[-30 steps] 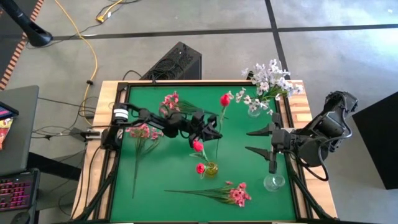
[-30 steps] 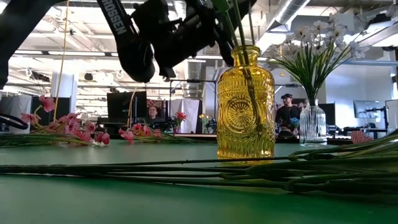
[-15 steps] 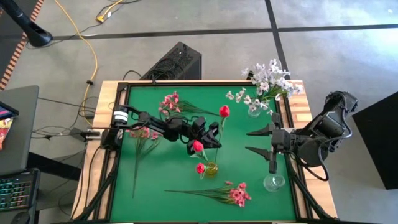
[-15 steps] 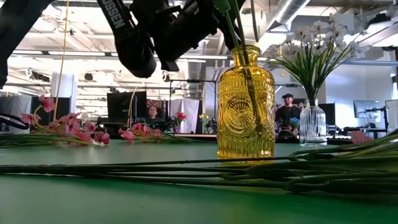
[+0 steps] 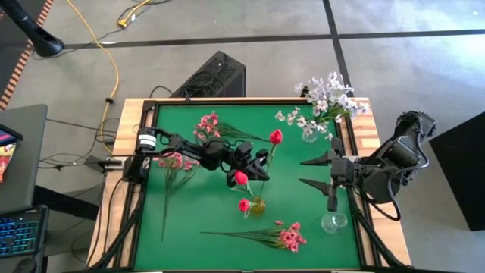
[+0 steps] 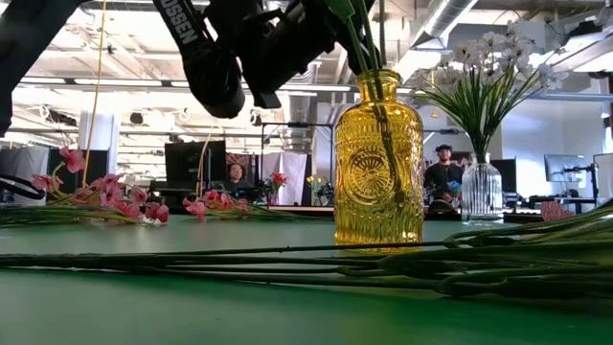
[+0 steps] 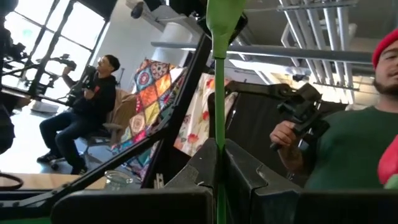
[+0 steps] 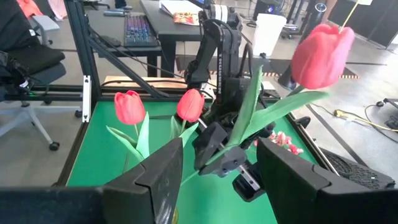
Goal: Sort flowers into vase by color
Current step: Put the top right red tulip into the transparent yellow vase
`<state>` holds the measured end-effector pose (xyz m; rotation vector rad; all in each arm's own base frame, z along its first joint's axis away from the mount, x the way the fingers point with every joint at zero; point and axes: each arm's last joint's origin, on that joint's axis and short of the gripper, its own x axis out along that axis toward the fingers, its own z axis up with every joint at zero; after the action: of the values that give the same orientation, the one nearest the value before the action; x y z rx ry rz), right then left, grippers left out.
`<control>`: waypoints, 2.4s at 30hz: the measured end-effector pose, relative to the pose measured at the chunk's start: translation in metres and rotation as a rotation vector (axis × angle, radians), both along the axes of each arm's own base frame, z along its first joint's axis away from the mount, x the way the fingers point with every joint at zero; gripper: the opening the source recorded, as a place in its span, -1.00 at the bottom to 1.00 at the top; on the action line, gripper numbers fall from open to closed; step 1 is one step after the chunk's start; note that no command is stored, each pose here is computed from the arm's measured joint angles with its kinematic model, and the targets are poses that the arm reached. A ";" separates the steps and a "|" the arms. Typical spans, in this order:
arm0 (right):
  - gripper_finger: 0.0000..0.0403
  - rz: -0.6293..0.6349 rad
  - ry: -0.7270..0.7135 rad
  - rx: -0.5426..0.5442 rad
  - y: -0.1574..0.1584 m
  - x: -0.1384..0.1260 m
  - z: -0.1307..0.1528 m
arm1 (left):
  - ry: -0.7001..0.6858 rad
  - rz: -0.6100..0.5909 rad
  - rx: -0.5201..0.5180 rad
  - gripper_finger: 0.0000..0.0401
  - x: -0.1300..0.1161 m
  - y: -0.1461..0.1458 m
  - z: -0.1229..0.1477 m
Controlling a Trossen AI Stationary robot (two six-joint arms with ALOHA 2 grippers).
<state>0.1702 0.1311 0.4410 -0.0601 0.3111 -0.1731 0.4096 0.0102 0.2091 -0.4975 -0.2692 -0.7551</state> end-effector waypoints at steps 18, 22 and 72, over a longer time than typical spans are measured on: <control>0.14 0.000 0.000 0.000 0.000 0.000 0.000 | 0.000 -0.040 0.181 -1.00 0.003 -0.004 -0.010; 0.14 0.000 0.000 0.001 0.000 0.000 0.000 | 0.038 -0.067 0.215 -1.00 0.005 -0.005 -0.015; 0.14 0.000 0.000 0.000 0.000 0.000 0.000 | 0.254 -0.088 0.295 -0.36 0.010 -0.019 -0.043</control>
<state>0.1702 0.1311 0.4409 -0.0598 0.3114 -0.1730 0.4201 -0.0088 0.1664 -0.3218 0.1007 -0.7931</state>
